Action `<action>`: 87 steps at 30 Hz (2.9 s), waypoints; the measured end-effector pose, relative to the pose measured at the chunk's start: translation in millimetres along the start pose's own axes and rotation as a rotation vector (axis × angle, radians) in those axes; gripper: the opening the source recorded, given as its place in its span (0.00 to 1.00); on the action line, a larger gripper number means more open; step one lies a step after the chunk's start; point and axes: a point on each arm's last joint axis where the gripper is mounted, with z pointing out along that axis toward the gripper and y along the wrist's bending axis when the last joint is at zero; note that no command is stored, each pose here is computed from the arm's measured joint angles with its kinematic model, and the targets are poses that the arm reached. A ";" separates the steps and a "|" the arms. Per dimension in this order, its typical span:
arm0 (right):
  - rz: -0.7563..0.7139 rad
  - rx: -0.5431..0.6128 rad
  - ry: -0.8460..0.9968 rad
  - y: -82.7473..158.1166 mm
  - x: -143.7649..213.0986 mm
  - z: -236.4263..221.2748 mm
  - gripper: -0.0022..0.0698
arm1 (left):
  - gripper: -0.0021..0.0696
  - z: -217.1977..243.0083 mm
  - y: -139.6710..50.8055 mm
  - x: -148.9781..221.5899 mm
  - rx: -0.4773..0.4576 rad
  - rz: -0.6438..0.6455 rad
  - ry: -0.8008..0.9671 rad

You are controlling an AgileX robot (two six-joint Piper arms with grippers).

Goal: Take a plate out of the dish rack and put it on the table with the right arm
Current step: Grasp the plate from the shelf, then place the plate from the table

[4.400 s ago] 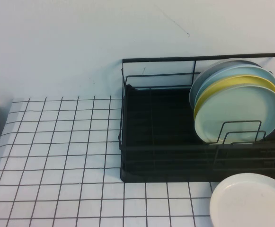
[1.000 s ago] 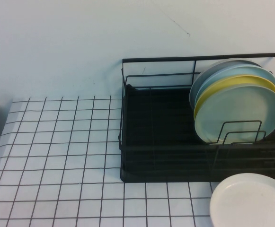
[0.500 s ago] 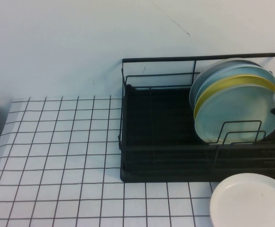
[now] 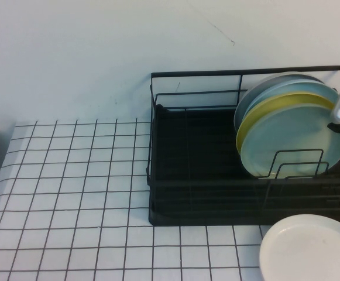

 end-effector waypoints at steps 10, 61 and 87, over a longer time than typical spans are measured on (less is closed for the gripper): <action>0.020 -0.020 -0.028 1.9 -2.7 0.1 0.46 | 0.02 0.0 0.0 0.0 0.000 0.000 0.000; 0.629 -0.129 0.296 60.0 -23.9 -192.3 0.07 | 0.02 0.0 0.0 0.0 0.000 0.000 0.000; 0.886 -0.313 0.578 94.4 45.3 -59.4 0.08 | 0.02 0.0 0.0 0.0 0.000 0.000 0.000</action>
